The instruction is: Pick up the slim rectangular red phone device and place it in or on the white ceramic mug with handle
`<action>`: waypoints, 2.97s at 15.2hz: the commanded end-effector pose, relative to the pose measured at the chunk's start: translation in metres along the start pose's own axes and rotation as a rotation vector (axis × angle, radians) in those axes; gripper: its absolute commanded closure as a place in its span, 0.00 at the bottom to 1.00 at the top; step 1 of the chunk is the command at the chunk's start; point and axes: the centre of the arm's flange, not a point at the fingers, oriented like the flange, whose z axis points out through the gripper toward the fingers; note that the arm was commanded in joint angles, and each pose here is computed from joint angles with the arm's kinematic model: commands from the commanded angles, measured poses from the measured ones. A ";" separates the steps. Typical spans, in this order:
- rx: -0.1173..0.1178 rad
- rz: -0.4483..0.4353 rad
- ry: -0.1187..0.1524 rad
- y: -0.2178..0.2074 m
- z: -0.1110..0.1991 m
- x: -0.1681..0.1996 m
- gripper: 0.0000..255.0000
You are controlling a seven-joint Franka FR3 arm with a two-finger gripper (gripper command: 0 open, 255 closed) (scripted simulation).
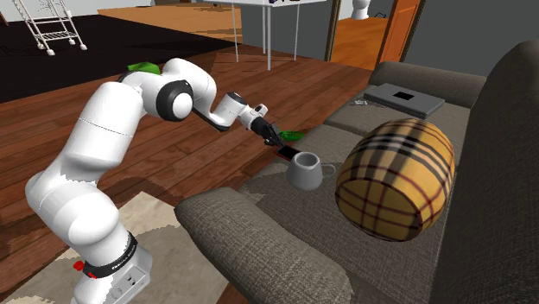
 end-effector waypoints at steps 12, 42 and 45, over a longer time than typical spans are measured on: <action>0.000 -0.001 -0.001 0.064 -0.018 0.000 1.00; 0.000 -0.001 -0.001 0.200 0.051 -0.058 1.00; 0.000 -0.001 -0.001 0.208 0.078 -0.074 1.00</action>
